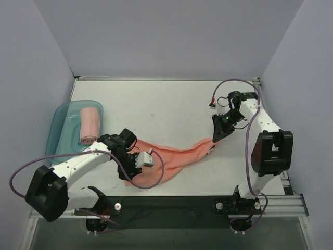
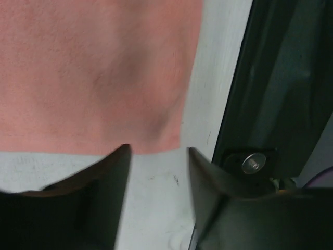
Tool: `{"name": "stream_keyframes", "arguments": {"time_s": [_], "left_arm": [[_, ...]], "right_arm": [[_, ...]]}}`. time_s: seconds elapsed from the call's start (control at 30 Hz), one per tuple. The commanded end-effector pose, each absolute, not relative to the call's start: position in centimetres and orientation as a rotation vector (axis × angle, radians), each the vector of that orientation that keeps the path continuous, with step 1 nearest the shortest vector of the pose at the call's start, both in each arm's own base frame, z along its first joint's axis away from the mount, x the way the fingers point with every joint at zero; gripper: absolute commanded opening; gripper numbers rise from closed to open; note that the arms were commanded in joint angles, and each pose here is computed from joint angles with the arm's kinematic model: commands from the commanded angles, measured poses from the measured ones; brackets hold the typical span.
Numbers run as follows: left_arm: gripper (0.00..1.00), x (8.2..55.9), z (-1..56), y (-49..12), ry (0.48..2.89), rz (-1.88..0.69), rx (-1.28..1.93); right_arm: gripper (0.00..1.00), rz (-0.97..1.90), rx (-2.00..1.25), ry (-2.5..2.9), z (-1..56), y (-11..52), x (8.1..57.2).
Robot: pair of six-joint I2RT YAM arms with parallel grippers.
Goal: Roll the towels
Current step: Flatten the towel
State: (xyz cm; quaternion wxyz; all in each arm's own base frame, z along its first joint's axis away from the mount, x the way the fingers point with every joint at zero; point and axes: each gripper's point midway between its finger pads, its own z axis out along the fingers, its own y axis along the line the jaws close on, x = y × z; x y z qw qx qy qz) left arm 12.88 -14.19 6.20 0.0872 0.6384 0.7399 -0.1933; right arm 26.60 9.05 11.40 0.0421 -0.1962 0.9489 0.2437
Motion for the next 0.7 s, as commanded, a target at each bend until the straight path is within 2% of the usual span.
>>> {"name": "stream_keyframes", "arguments": {"time_s": [0.0, 0.03, 0.17, 0.37, 0.5, 0.67], "left_arm": [[0.7, 13.1, 6.9, -14.3, 2.179, -0.581, 1.924], [0.76, 13.3, 7.4, -14.5, 2.167, -0.579, 1.914], [0.77, 16.1, 10.4, -15.7, 2.099, -0.549, 1.781], [0.68, 23.8, 10.2, -15.4, 2.231, -0.409, 1.512], [0.67, 29.0, 9.8, -15.1, 2.277, -0.315, 1.429], [0.64, 31.5, 6.8, -14.7, 2.364, -0.274, 1.426]], "right_arm": [[0.0, 0.69, -0.718, 2.952, 10.9, 8.6, 24.8], [0.0, 0.689, -0.736, 2.957, 10.7, 8.7, 24.6], [0.0, 0.692, -0.789, 2.962, 10.4, 9.1, 24.0], [0.0, 0.654, -0.822, 2.946, 10.4, 8.6, 24.5], [0.0, 0.64, -0.828, 2.954, 10.1, 8.5, 25.0], [0.0, 0.634, -0.822, 2.956, 9.8, 8.5, 25.7]]}}
